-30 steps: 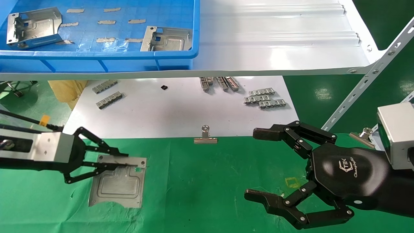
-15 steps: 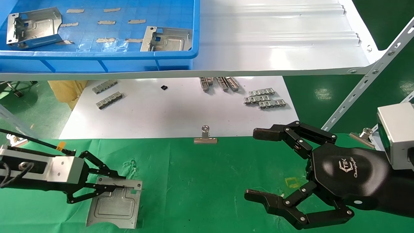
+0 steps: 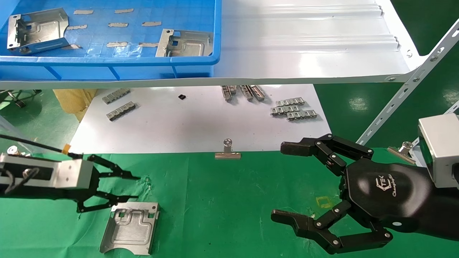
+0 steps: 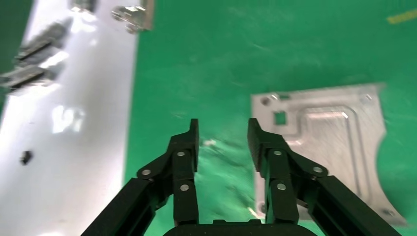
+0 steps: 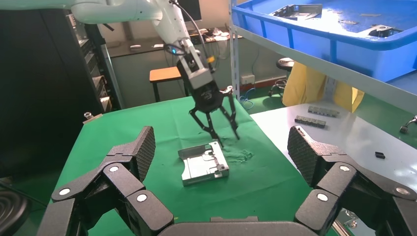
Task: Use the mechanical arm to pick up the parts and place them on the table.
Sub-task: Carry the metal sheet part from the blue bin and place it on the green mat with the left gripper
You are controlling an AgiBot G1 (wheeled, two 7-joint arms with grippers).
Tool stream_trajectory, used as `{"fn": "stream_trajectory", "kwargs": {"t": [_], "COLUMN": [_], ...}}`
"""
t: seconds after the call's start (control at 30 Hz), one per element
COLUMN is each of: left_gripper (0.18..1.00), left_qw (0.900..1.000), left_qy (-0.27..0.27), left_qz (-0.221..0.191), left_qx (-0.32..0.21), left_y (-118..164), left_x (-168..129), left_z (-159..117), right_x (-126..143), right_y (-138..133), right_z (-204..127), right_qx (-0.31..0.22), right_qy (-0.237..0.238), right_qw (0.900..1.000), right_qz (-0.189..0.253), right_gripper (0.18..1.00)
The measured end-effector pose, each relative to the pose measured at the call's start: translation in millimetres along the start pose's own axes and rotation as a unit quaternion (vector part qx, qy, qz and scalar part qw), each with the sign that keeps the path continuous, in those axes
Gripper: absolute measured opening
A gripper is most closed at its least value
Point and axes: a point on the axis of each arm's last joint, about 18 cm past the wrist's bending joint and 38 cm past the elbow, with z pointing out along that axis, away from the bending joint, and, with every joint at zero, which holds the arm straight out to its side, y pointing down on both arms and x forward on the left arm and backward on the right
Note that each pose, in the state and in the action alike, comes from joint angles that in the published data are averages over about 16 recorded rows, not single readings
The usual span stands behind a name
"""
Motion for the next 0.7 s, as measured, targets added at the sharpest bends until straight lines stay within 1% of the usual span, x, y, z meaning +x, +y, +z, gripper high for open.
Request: {"fn": "stream_trajectory", "kwargs": {"t": [0.17,0.37,0.53,0.7], "left_gripper": [0.435,0.566,0.683,0.805], "left_qw": [0.9986,0.9948,0.9936,0.9944], "left_qy": [-0.031,-0.055,-0.06,-0.057], "left_qz": [-0.035,-0.068,-0.076,-0.07], "left_qx": [0.027,0.053,0.059,0.056], "left_y": [-2.3,-3.6,-3.5,-3.7], "left_x": [-4.1,-5.9,-5.5,-5.4], "left_z": [-5.1,-9.6,-10.2,-9.7], "right_x": [0.0,0.1,0.1,0.1], "right_y": [0.0,0.0,0.0,0.0], "right_z": [0.0,-0.1,-0.1,-0.1], "right_qx": [0.0,0.0,0.0,0.0], "right_qy": [0.0,0.0,0.0,0.0], "right_qw": [1.0,1.0,1.0,1.0], "right_qz": [0.0,0.0,0.0,0.0], "right_gripper": [1.001,1.001,1.001,1.001]}}
